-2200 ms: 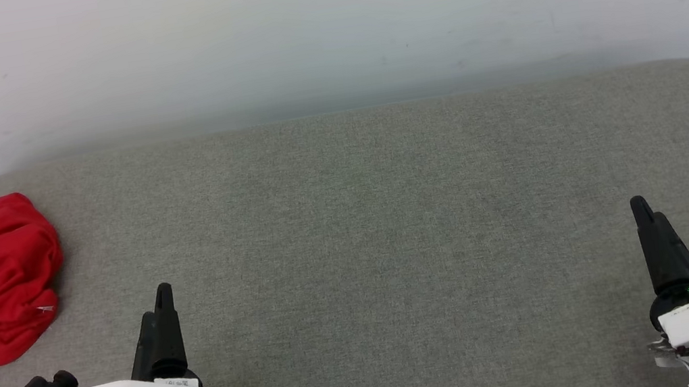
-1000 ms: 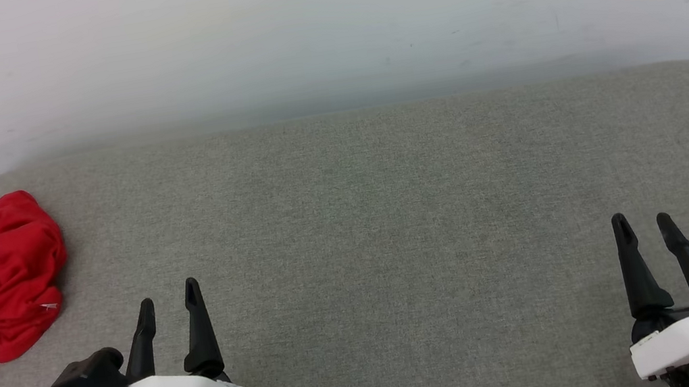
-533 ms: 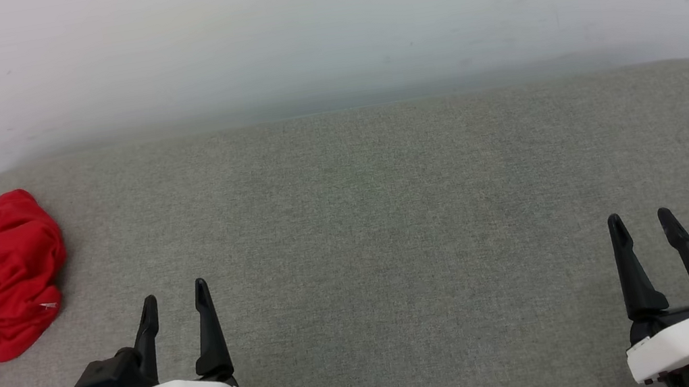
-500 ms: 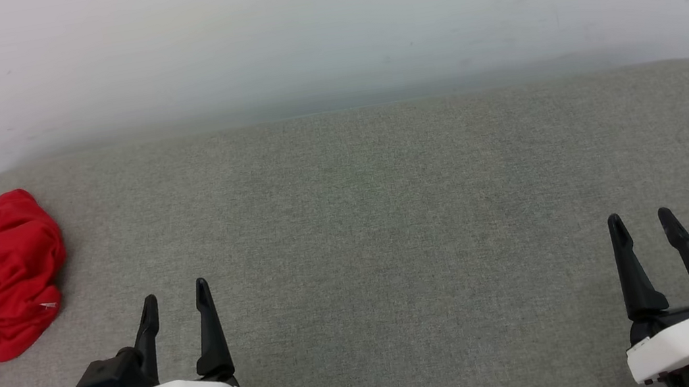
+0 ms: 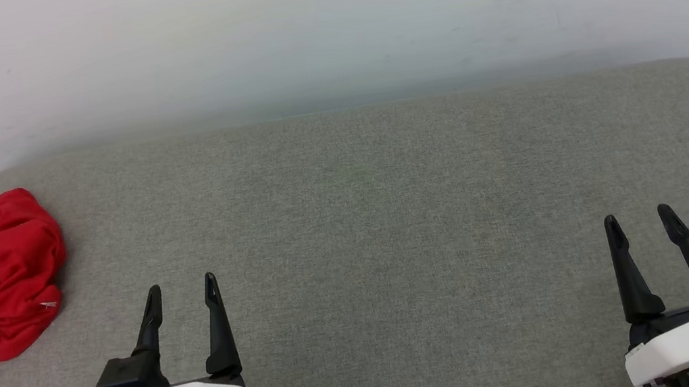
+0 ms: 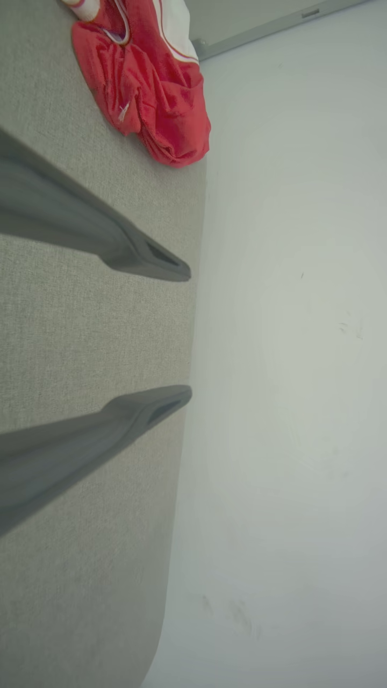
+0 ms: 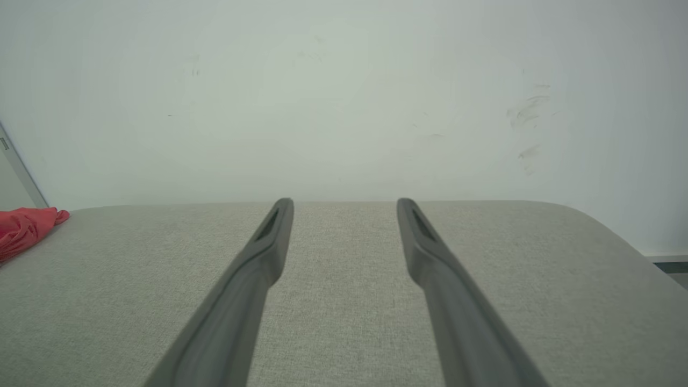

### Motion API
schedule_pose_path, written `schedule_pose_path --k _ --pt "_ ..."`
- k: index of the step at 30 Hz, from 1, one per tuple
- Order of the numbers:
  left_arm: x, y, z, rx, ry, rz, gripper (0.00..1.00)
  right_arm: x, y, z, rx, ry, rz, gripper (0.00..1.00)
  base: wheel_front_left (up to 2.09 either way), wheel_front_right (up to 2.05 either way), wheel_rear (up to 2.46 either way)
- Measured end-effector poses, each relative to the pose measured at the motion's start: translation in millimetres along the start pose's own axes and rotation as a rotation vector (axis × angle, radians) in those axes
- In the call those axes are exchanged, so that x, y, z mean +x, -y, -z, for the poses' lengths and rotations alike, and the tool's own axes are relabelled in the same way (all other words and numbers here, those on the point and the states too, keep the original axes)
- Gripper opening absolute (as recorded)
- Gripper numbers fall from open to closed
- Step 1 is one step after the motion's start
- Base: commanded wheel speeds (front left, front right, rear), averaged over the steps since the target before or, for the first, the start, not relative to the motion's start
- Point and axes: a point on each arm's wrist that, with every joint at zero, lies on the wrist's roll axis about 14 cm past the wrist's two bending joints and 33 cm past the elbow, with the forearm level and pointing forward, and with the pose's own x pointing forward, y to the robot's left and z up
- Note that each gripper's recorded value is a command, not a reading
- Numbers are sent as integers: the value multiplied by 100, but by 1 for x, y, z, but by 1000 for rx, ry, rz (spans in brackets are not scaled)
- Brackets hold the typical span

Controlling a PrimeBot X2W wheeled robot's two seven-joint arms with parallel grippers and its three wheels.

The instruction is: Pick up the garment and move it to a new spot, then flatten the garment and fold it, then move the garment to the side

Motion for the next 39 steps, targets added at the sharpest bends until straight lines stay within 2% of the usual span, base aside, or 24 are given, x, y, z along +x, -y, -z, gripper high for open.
schedule_pose_path --k 27,39 --pt "-4 7 -5 137 53 42 100 -2 -5 -7 -78 44 -24 100 0 0 0" --pt "-5 3 -1 125 38 32 100 -3 -1 -1 -18 31 -5 100 0 0 0"
